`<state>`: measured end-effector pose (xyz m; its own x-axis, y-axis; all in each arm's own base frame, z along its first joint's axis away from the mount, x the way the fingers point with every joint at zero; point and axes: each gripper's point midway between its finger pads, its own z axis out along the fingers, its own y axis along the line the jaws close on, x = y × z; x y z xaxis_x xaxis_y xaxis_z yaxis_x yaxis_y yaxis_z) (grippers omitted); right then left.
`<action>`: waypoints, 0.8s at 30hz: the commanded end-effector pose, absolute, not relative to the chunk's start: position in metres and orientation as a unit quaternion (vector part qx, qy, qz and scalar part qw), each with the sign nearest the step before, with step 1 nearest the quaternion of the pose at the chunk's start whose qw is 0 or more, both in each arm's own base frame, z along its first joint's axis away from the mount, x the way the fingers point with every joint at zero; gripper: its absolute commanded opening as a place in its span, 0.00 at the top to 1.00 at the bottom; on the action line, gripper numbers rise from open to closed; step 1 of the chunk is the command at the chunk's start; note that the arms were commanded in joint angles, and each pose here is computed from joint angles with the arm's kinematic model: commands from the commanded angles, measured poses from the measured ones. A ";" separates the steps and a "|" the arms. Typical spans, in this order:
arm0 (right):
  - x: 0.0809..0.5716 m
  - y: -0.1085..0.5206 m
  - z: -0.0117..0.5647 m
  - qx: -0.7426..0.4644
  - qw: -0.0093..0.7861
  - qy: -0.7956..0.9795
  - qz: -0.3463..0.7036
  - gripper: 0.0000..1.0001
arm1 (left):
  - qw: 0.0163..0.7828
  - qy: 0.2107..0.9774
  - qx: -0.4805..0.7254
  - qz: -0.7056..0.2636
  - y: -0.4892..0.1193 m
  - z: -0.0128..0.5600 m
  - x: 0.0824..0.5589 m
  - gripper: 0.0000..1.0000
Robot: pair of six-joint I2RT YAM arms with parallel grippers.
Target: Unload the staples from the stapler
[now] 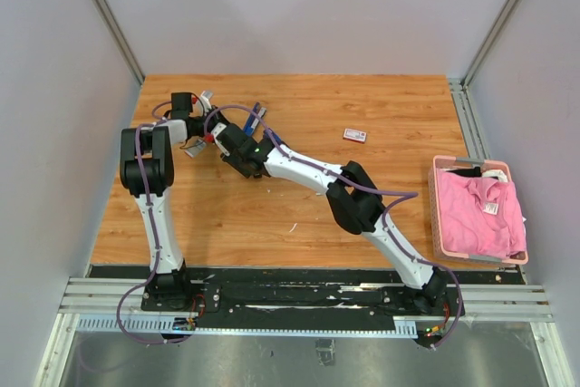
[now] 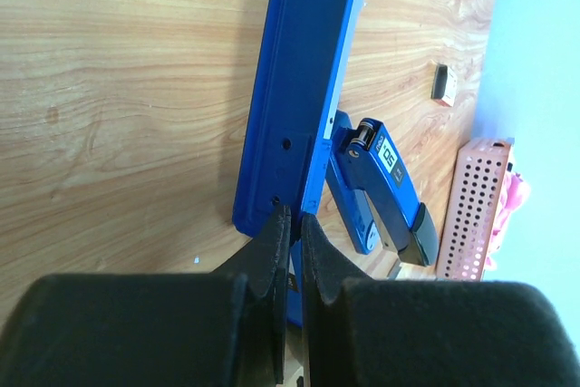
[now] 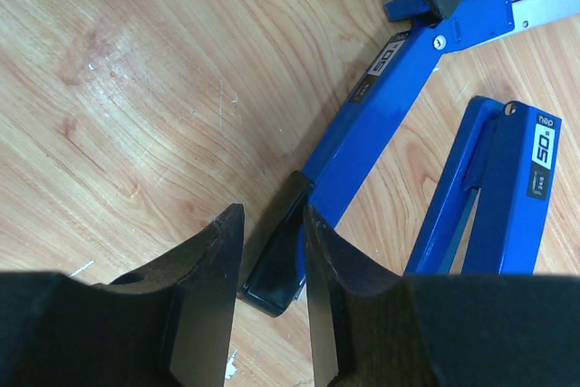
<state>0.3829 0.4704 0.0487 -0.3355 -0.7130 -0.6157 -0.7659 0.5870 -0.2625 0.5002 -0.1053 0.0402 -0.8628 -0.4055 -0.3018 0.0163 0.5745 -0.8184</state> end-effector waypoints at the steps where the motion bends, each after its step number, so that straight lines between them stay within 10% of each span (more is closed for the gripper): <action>1: 0.375 0.463 0.026 -0.440 0.340 0.831 -0.001 0.66 | 0.205 0.894 -0.170 -0.360 -0.076 -0.018 0.483 1.00; 24: 0.408 0.447 0.075 -0.413 0.379 0.828 -0.001 0.48 | 0.206 0.893 -0.170 -0.363 -0.077 -0.020 0.483 1.00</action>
<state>0.3913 0.4576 0.0509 -0.3674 -0.7090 -0.6020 -0.7233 0.6247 -0.2942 0.5006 -0.1051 0.0403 -0.8599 -0.4068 -0.3083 0.0205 0.5759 -0.8172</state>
